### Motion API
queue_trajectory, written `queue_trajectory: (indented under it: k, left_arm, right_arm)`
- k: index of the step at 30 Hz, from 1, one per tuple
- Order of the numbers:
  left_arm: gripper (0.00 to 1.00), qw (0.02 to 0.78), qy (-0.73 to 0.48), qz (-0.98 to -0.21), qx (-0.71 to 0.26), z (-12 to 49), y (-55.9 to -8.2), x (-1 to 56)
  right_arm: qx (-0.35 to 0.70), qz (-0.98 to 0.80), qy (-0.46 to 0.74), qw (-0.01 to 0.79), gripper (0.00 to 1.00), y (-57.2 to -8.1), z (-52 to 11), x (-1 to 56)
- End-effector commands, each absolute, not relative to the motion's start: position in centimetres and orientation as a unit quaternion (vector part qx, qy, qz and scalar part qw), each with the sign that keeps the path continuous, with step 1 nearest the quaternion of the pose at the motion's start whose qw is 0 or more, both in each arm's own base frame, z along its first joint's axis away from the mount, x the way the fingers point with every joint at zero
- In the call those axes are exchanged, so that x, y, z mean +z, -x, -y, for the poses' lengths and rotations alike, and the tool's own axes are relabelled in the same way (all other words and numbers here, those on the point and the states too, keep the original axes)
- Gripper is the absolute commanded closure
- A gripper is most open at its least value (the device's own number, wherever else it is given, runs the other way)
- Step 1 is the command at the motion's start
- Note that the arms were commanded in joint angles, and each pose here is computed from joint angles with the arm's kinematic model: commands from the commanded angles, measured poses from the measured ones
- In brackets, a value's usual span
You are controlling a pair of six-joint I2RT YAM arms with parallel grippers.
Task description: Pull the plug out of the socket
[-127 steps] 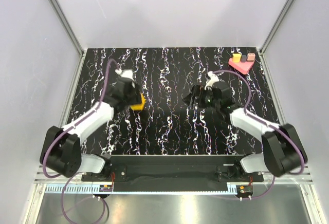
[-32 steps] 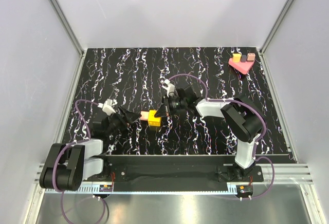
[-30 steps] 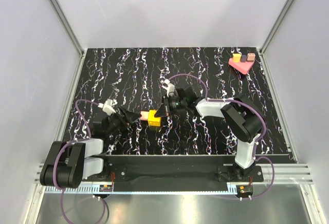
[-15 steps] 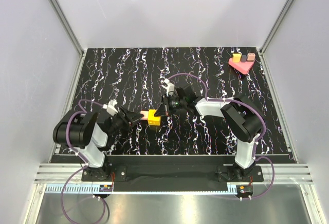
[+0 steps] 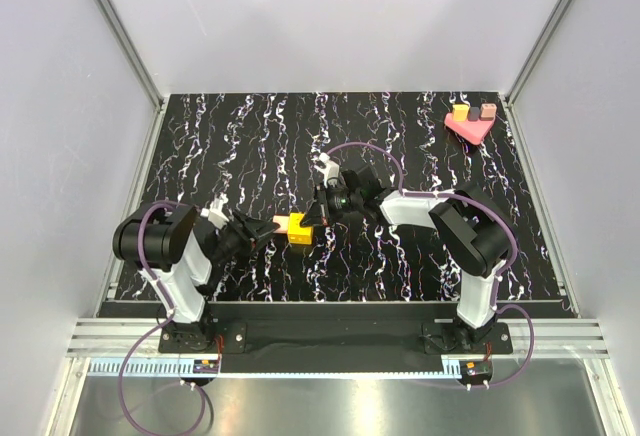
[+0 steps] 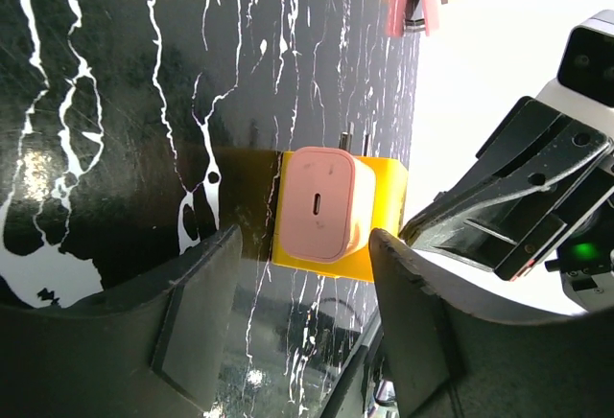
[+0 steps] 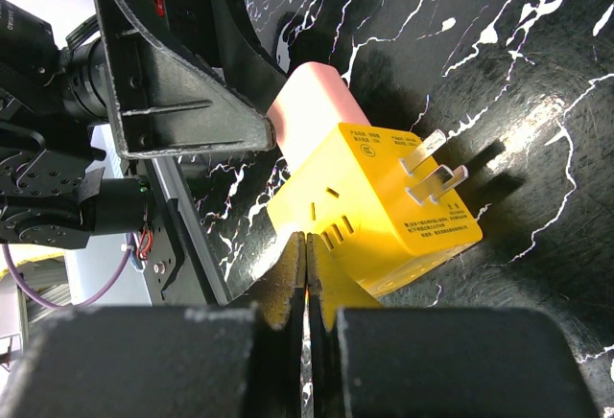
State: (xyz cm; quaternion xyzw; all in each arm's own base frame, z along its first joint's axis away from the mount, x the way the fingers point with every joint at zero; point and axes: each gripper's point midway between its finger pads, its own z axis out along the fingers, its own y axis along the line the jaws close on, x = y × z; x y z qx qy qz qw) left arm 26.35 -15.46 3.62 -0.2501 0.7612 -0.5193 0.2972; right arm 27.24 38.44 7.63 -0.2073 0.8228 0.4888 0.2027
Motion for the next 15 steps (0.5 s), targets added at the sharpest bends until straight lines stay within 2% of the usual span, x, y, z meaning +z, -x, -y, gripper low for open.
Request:
queue_trajectory:
  k: [1,3,15]
  left_arm:
    - [0.39,0.401,0.185,-0.715,-0.543,15.5,-27.5,7.9]
    - [0.43,0.403,0.185,-0.712,-0.545,15.7,-27.7,8.1]
    - [0.51,0.407,0.182,-0.702,-0.555,16.8,-28.5,9.0]
  right_arm:
    - [0.46,-0.839,0.208,0.204,1.0,-27.7,-38.2,5.9]
    - [0.46,-0.839,0.208,0.204,1.0,-27.7,-38.2,5.9]
    - [0.459,-0.84,0.207,0.201,1.0,-27.7,-38.2,5.8]
